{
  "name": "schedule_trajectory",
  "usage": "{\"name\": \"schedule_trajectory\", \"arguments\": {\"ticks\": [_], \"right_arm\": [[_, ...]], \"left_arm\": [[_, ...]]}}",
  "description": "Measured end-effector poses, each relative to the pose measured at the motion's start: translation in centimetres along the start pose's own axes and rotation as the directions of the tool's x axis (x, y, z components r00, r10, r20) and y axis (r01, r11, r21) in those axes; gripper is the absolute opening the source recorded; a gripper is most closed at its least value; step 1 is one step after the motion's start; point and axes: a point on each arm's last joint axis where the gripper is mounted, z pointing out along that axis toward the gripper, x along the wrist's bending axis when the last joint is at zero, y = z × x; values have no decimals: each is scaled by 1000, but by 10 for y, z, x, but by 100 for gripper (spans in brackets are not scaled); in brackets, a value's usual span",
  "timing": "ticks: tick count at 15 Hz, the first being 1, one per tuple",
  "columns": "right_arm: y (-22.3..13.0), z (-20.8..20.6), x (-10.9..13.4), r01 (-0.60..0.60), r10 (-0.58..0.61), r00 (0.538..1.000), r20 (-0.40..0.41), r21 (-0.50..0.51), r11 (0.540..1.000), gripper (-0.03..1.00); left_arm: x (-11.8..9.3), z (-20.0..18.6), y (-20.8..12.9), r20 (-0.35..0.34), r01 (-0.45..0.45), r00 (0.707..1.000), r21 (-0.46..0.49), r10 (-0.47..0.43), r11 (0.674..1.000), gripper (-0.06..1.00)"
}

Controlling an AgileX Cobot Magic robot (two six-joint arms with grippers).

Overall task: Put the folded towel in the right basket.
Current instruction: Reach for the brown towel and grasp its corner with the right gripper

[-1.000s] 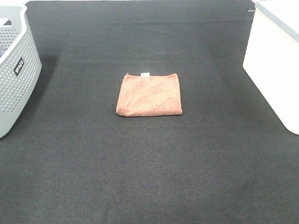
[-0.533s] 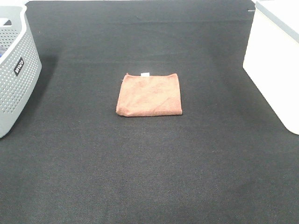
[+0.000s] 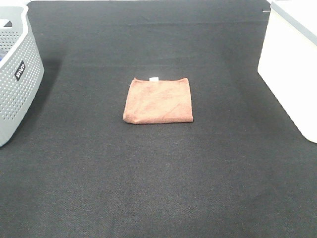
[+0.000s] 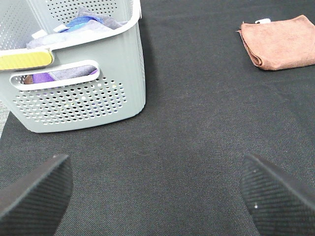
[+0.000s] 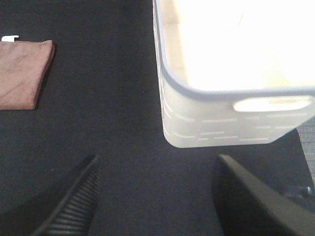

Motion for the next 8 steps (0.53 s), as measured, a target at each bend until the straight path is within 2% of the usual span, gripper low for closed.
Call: {"name": "schedule_trajectory", "arguments": {"ticks": [5, 8], "right_arm": [[78, 65, -4, -2, 3, 1000, -9, 92, 996, 62], [116, 114, 0, -22, 32, 996, -79, 124, 992, 62]], "left_arm": [[0, 0, 0, 0, 0, 1000, 0, 0, 1000, 87], [0, 0, 0, 0, 0, 1000, 0, 0, 1000, 87]]}}
